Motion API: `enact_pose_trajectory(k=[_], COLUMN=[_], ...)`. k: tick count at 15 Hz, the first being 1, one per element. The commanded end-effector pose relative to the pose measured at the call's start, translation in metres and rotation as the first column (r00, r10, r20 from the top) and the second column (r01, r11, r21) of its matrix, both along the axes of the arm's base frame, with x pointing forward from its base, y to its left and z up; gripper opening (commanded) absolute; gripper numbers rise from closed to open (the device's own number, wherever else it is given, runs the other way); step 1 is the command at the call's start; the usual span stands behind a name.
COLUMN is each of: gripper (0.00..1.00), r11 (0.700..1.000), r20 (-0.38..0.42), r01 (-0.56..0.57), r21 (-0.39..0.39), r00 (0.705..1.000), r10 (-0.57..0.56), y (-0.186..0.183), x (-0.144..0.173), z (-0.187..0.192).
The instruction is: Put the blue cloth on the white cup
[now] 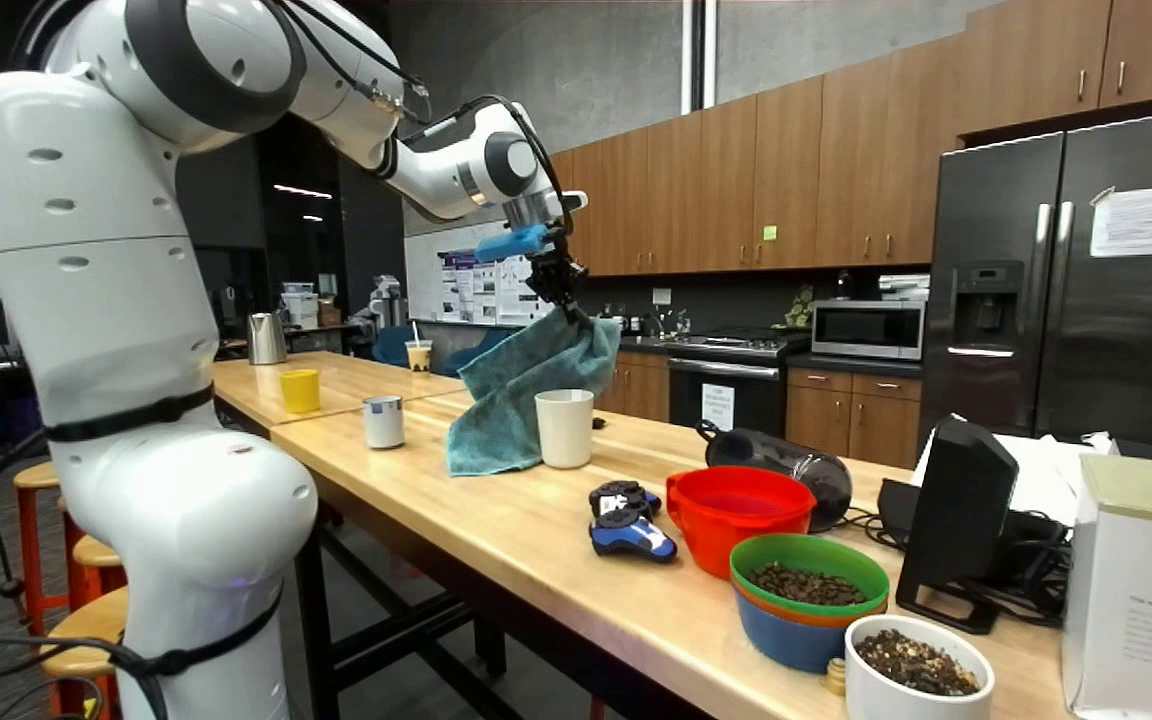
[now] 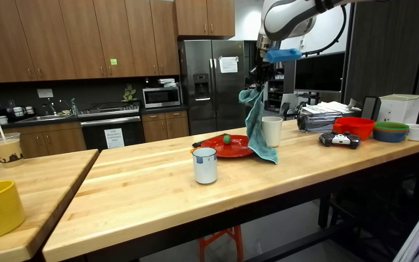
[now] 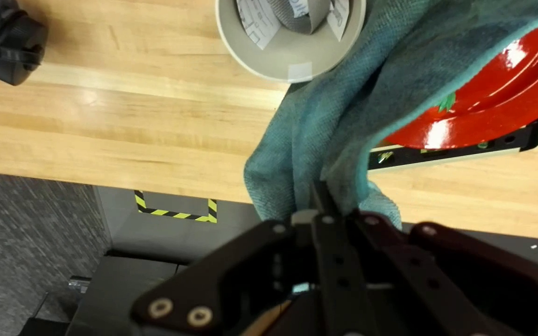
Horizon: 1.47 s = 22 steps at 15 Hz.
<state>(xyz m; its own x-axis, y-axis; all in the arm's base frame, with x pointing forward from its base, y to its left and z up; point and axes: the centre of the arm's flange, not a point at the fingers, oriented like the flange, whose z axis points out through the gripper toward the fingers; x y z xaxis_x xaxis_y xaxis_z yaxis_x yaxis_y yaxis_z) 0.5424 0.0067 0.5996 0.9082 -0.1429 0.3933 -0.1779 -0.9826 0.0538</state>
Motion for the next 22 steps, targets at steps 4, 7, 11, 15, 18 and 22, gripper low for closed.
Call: enact_pose_trajectory(k=[4,7,11,15,18,22], gripper=[0.01,0.01,0.01,0.01,0.01,0.01], r11=[0.995,0.996,0.997,0.997,0.996,0.993], r20=[0.09,0.108,0.143,0.128,0.095,0.07], r01=[0.097,0.091,0.071,0.044,0.058,0.105], r21=[-0.015,-0.01,0.012,0.066,0.072,0.057], r00=[0.991,0.99,0.987,0.99,0.993,0.992], r10=[-0.095,-0.089,-0.072,-0.053,-0.065,-0.109], y=[-0.039,-0.038,-0.032,-0.029,-0.031,-0.046], x=[0.002,-0.013,-0.044,-0.083,-0.105,-0.122], z=[0.034,0.048,0.077,0.103,0.106,0.099])
